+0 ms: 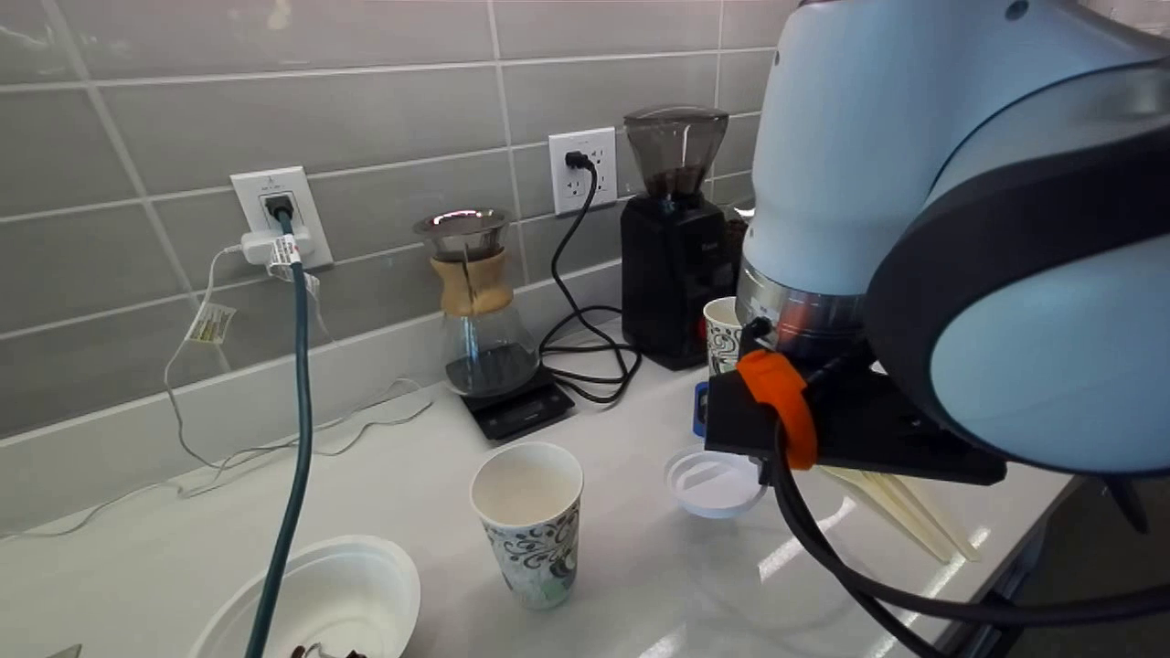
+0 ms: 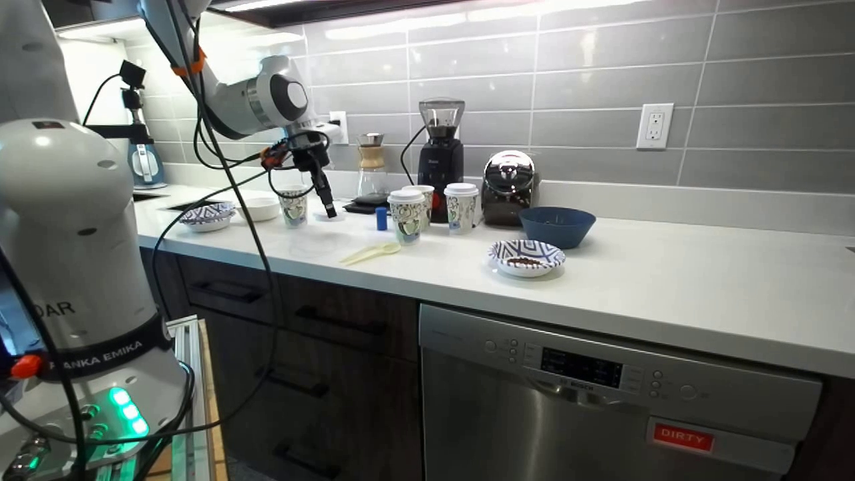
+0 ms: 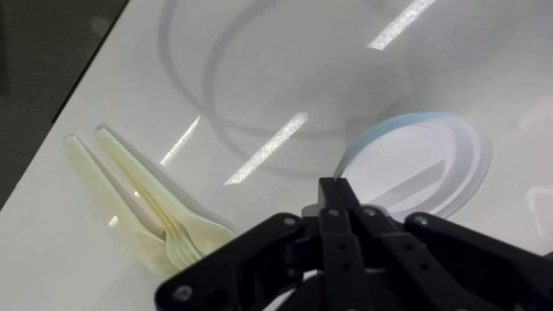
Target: Pick up the white paper cup lid on the left and move it to the right
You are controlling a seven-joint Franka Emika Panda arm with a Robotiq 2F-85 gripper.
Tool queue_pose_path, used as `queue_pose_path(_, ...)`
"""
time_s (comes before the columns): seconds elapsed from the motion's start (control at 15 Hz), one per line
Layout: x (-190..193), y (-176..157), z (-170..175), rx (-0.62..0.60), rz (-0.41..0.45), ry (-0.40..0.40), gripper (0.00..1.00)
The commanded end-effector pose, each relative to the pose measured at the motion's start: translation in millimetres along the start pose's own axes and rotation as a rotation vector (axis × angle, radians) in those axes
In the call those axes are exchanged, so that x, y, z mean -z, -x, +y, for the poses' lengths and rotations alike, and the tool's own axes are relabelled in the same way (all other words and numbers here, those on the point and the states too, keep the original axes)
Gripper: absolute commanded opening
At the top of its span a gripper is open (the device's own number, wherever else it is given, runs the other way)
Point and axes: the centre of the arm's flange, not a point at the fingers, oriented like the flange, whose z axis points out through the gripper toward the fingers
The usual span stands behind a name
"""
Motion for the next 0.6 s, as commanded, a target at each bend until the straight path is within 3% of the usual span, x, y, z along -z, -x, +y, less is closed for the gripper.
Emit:
queue_pose_path(0.0, -11, 6, 11, 0.027, 0.045, -0.001, 0.0)
queue_pose_path(0.4, -31, 5, 11, 0.079, 0.07, -0.061, 0.0)
queue_pose_path(0.47, -33, 5, 10, 0.096, 0.066, -0.064, 0.26)
queue_pose_path(0.53, -34, 6, 10, 0.106, 0.067, -0.063, 0.28)
